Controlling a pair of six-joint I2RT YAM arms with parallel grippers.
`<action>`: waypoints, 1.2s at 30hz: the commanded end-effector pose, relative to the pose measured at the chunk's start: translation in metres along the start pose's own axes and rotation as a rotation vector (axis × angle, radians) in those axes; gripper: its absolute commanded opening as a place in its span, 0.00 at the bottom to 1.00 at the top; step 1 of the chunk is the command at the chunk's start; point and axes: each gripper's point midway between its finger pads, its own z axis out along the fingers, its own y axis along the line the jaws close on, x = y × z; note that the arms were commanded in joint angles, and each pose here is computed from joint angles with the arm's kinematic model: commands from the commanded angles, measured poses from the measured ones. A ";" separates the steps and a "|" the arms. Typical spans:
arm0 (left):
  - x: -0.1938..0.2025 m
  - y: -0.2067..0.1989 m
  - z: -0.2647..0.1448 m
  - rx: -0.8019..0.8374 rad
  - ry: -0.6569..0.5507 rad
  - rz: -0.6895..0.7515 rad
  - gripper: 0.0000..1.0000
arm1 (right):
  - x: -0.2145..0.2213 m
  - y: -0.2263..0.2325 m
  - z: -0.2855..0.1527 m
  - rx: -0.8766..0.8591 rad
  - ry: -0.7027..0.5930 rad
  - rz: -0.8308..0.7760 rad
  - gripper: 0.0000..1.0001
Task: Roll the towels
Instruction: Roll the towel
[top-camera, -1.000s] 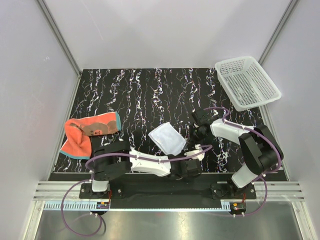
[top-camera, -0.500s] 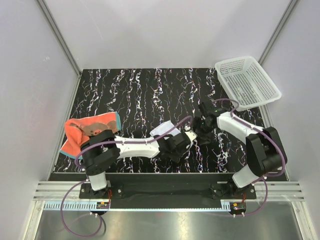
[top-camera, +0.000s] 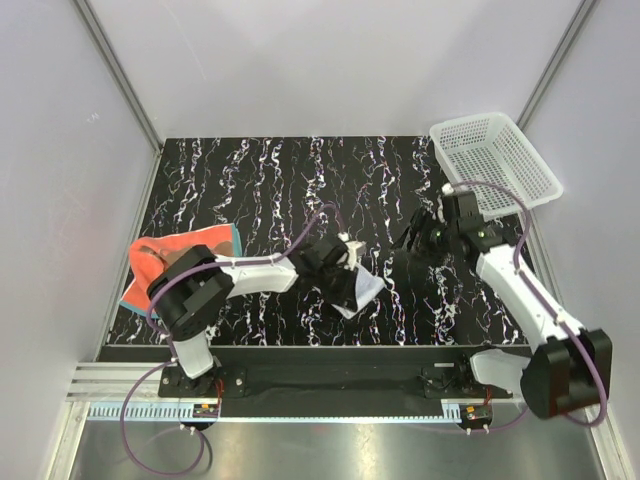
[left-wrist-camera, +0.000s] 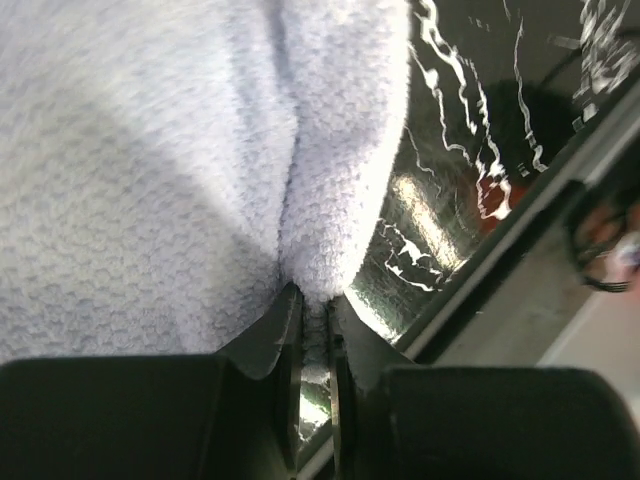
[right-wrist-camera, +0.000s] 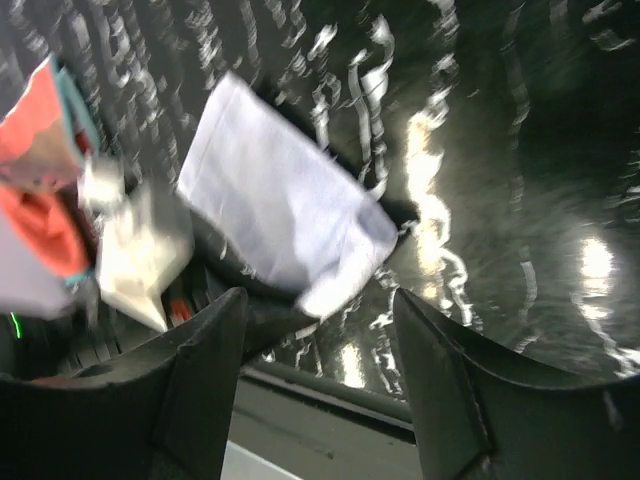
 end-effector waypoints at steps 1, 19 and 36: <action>-0.021 -0.019 -0.020 0.213 -0.013 -0.172 0.09 | 0.032 0.026 0.000 -0.241 0.069 0.009 0.66; -0.037 0.020 -0.007 0.430 0.006 -0.528 0.11 | 0.084 0.013 0.053 -0.426 0.150 0.167 0.56; -0.036 0.036 -0.007 0.444 0.007 -0.611 0.11 | 0.104 0.012 0.117 -0.352 0.212 0.150 0.52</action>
